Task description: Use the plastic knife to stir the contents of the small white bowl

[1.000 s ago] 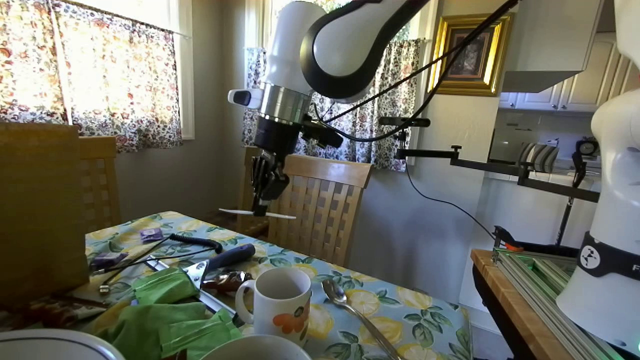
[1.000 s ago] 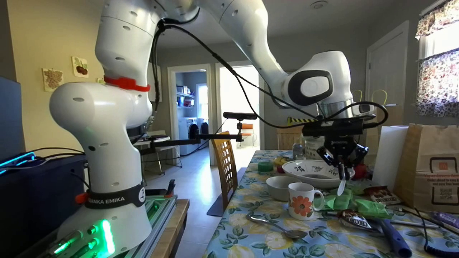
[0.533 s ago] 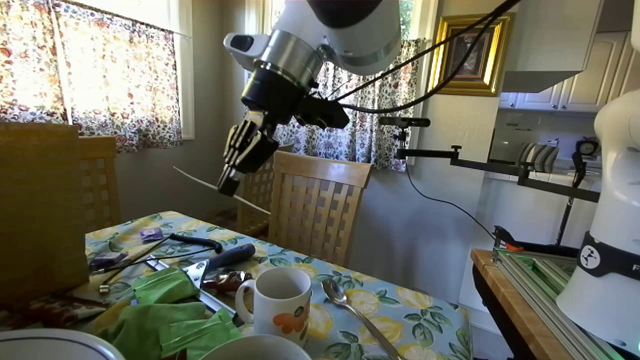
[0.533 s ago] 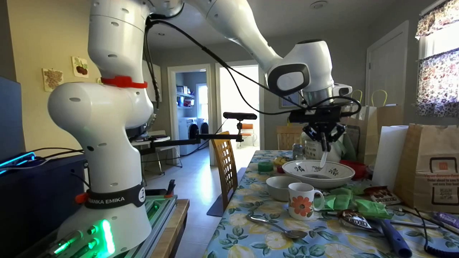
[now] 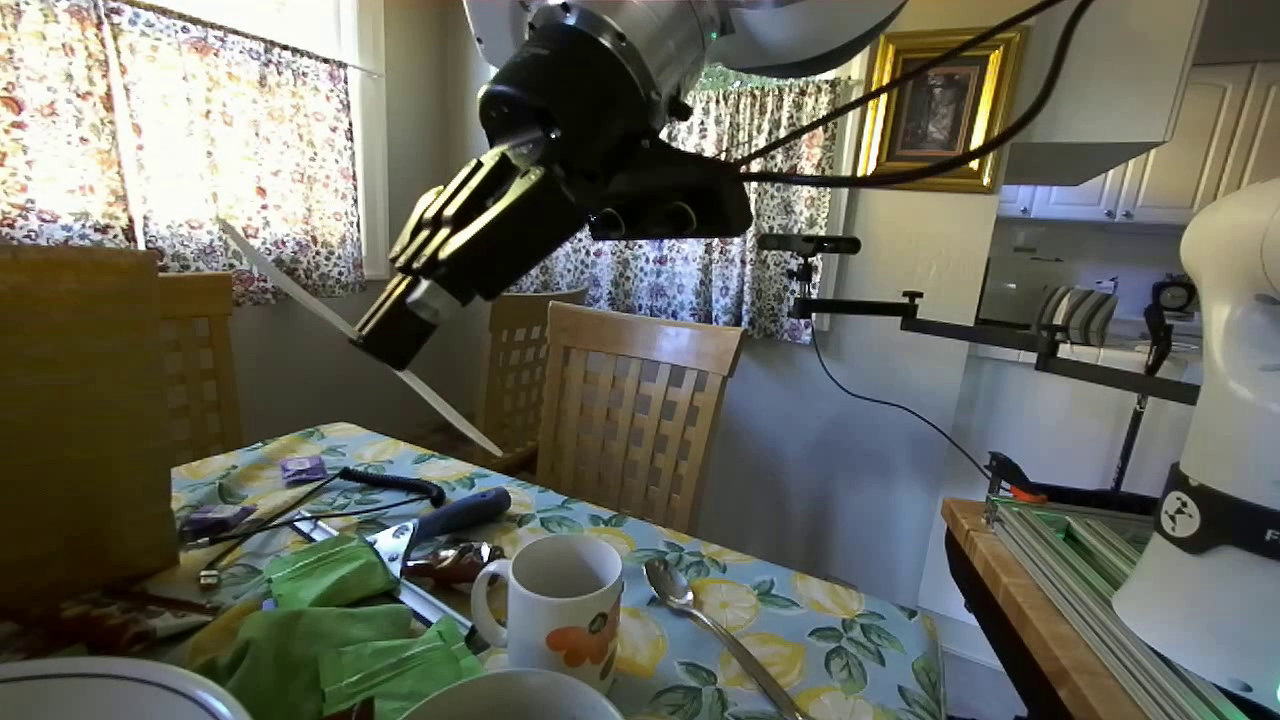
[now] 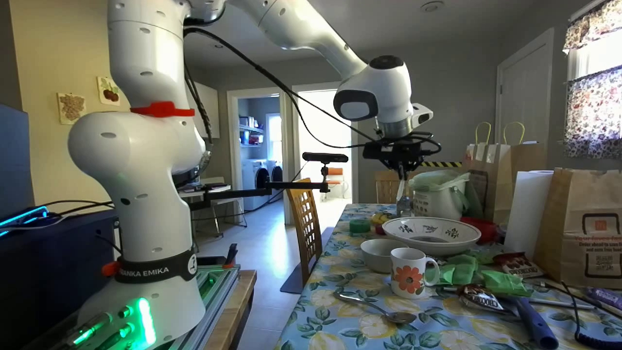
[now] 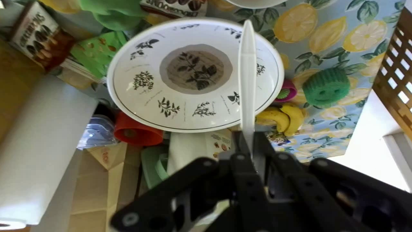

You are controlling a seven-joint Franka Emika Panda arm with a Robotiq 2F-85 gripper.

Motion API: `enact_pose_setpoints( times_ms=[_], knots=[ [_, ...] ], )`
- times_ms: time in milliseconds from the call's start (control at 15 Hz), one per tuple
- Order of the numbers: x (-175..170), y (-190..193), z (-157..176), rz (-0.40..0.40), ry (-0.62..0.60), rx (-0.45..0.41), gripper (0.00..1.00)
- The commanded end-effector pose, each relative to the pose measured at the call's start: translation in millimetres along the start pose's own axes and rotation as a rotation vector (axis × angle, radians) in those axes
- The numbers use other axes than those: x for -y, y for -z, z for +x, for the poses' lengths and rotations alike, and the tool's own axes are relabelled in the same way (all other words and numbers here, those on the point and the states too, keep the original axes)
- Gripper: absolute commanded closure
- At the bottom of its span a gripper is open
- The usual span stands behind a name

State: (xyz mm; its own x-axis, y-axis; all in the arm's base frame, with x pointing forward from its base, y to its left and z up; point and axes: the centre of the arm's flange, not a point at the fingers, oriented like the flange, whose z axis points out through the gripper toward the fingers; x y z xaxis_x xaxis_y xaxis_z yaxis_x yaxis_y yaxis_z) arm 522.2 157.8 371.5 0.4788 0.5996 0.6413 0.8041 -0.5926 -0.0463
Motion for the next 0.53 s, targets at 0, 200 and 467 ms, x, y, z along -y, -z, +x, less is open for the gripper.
enact_pose_setpoints(
  times_ms=[0, 200, 467],
  knots=[
    [34, -3, -28, 0.043, 0.03, -0.05, 0.97],
    [57, -18, -37, 0.056, 0.006, -0.098, 0.97],
    [57, -29, -26, 0.057, -0.037, -0.106, 0.97]
  ],
)
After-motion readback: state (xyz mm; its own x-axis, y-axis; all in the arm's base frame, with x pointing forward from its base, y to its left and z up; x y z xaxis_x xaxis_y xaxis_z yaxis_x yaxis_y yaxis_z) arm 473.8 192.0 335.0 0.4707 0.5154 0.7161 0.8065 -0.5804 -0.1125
